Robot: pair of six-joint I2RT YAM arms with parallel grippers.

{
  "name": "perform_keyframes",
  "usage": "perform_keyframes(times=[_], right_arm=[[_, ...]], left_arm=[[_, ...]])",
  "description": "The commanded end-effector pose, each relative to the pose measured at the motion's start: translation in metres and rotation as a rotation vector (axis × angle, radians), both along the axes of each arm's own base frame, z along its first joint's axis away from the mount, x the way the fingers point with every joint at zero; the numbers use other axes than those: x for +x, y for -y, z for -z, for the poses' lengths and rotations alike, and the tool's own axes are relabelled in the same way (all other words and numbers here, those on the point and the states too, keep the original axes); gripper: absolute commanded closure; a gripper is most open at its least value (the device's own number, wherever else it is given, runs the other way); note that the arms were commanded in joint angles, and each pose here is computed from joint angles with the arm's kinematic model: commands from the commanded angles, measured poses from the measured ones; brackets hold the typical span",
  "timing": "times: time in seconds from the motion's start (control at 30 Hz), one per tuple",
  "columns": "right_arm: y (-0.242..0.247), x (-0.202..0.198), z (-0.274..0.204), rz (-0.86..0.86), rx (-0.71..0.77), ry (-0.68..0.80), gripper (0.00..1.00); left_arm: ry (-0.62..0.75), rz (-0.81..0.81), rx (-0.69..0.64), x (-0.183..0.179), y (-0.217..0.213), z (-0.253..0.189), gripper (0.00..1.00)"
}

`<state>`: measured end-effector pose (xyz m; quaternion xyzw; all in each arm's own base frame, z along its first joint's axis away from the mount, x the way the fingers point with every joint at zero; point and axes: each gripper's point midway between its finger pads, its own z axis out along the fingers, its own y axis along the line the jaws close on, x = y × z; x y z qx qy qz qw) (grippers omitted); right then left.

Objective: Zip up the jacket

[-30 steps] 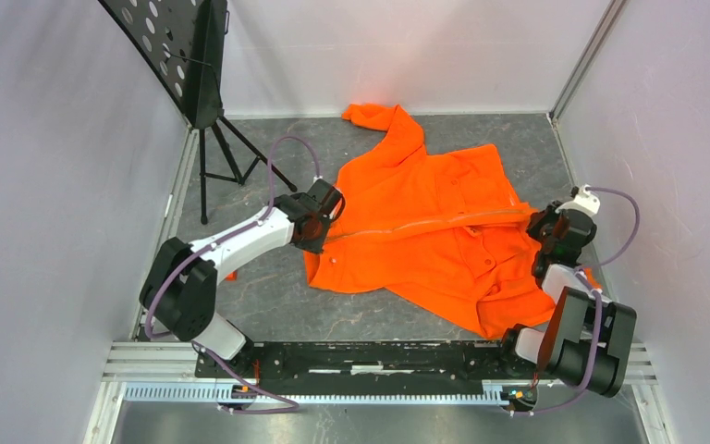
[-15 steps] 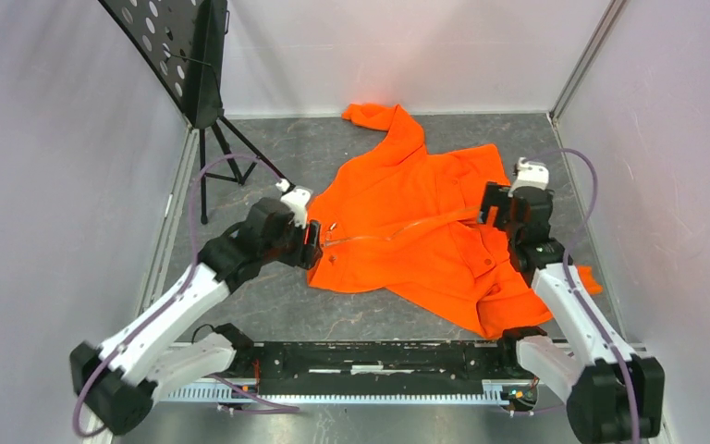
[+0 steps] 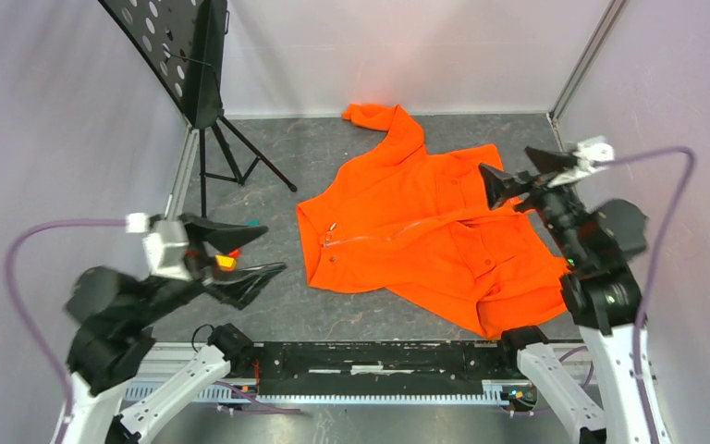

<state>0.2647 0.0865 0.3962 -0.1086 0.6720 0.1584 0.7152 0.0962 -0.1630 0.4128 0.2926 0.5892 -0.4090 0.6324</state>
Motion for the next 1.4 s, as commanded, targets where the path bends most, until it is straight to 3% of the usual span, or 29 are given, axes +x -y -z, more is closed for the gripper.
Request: perform_keyframes(times=[0.0, 0.23, 0.4, 0.5, 0.7, 0.93, 1.37], right_arm=[[0.011, -0.054, -0.103, 0.007, 0.057, 0.278, 0.02], [0.047, -0.095, -0.148, 0.158, 0.127, 0.491, 0.02], [0.058, -0.089, -0.150, 0.228, 0.144, 0.525, 0.02], [0.065, -0.076, -0.144, 0.281, 0.123, 0.528, 0.02], [0.068, -0.048, -0.111, 0.330, 0.079, 0.509, 0.02], [0.076, -0.029, -0.104, 0.398, -0.010, 0.435, 0.02], [0.069, -0.051, -0.117, 0.341, -0.031, 0.524, 0.02]], left_arm=[[0.290, 0.008, -0.080, -0.033, -0.023, -0.088, 0.21], [0.491, -0.181, -0.204, -0.038, -0.062, -0.172, 0.12], [0.602, -0.318, -0.266, -0.019, -0.074, -0.211, 0.00], [0.669, -0.400, -0.249, 0.003, -0.072, -0.227, 0.00], [0.725, -0.543, -0.194, 0.062, -0.056, -0.236, 0.00], [0.747, -0.628, -0.173, 0.088, -0.053, -0.239, 0.00], [0.761, -0.602, -0.215, 0.063, -0.065, -0.235, 0.00]])
